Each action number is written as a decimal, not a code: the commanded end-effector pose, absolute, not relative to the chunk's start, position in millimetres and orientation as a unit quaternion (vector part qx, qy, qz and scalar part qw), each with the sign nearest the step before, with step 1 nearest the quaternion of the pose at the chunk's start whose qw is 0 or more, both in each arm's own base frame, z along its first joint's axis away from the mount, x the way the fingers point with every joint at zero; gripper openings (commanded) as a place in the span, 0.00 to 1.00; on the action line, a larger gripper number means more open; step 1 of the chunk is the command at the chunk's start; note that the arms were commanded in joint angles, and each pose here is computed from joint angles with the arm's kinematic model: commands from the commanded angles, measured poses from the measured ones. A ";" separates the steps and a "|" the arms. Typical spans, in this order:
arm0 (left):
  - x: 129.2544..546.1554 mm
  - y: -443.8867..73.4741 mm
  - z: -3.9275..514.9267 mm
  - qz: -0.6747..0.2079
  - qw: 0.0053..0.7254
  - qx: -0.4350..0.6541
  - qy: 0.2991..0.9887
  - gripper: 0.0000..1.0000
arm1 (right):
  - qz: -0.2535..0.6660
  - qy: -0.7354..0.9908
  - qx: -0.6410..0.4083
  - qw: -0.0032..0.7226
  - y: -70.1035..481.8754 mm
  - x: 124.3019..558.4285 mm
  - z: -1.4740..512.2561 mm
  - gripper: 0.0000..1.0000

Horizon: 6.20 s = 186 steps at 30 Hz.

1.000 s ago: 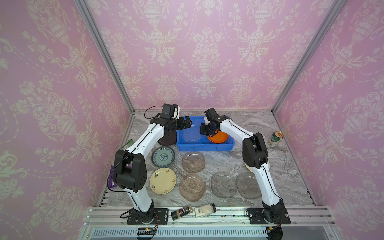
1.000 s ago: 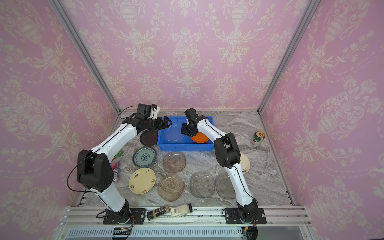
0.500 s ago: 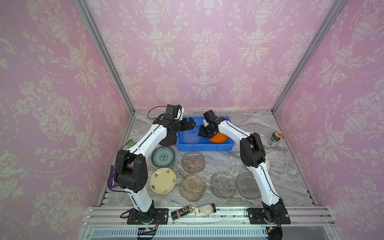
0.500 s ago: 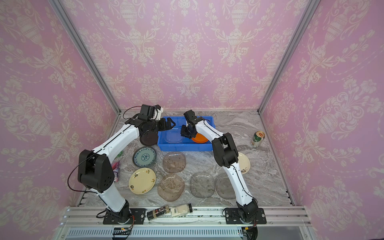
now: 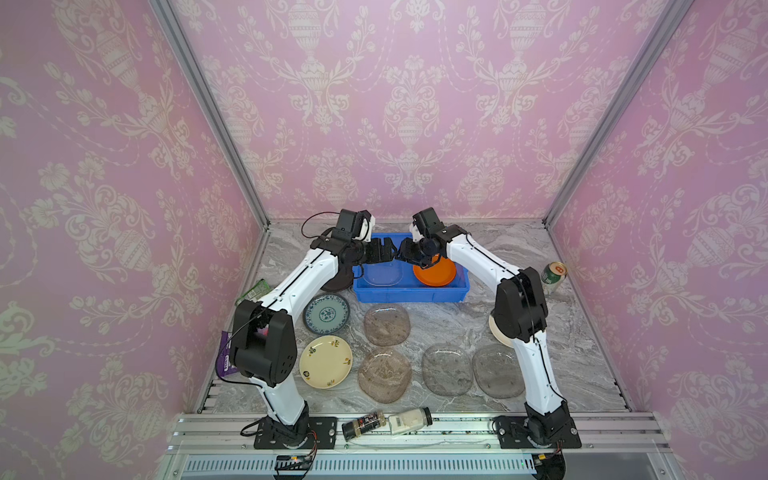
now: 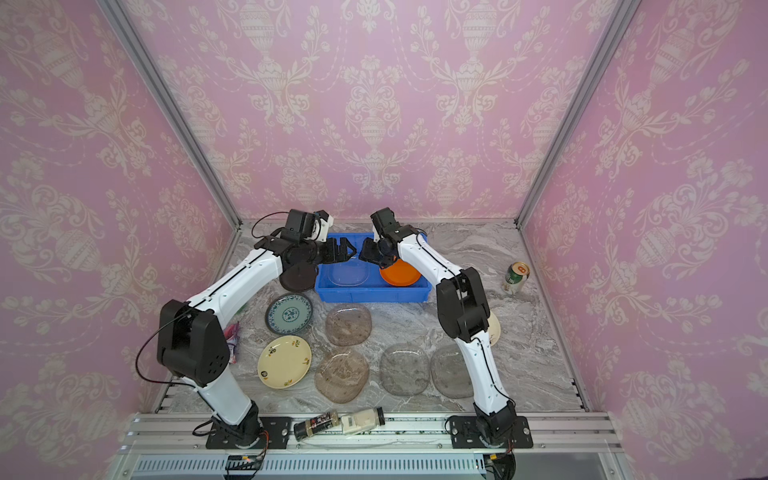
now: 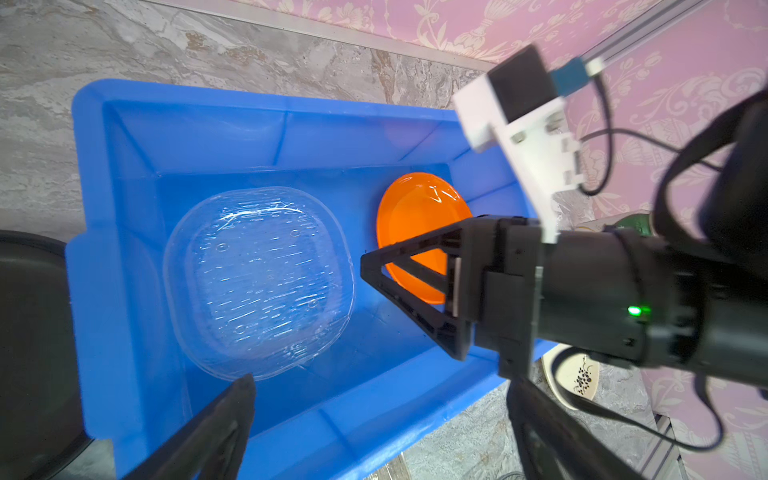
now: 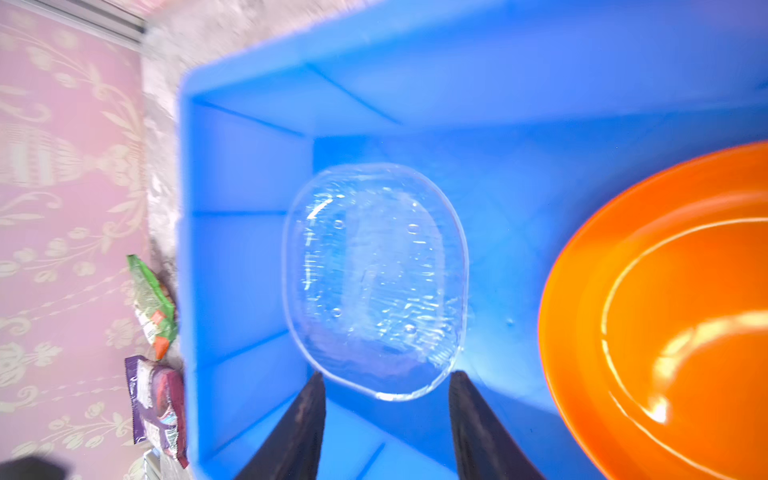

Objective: Place the plates into the plastic bin on the countertop
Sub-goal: 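Lower the clear glass plate into the blue bin and open the right gripper, then reach the left gripper to another clear glass plate while the right gripper withdraws, then lower the left gripper and pinch the clear glass plate rim, then lift the glass plate with the left gripper over the bin while the right gripper rises, then grasp the glass plate rim with the right gripper while the left gripper releases it, then lower the glass plate into the bin with the right gripper while the left arm withdraws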

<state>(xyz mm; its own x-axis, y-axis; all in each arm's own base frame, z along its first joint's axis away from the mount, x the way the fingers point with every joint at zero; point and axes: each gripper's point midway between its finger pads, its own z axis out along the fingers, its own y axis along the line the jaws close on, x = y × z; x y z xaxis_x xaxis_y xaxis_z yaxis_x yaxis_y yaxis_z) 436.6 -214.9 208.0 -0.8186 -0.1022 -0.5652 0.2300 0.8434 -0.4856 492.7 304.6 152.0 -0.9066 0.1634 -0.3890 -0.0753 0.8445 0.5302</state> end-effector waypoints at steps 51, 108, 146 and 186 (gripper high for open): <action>214.1 -491.6 63.5 -0.319 0.013 0.482 0.816 0.52 | 0.219 0.876 0.297 0.312 14.3 275.9 161.9 0.36; 216.2 -503.5 25.6 -0.298 -0.052 0.479 0.824 0.09 | 0.223 0.881 0.295 0.296 11.4 280.0 140.6 0.33; 426.1 -331.5 210.1 -0.314 0.264 0.101 0.907 0.00 | 0.293 0.816 0.192 0.461 39.3 335.1 323.8 0.50; 430.0 -261.6 204.1 -0.376 0.272 -0.007 0.886 0.47 | 0.303 0.894 0.099 0.315 177.3 445.4 207.9 0.00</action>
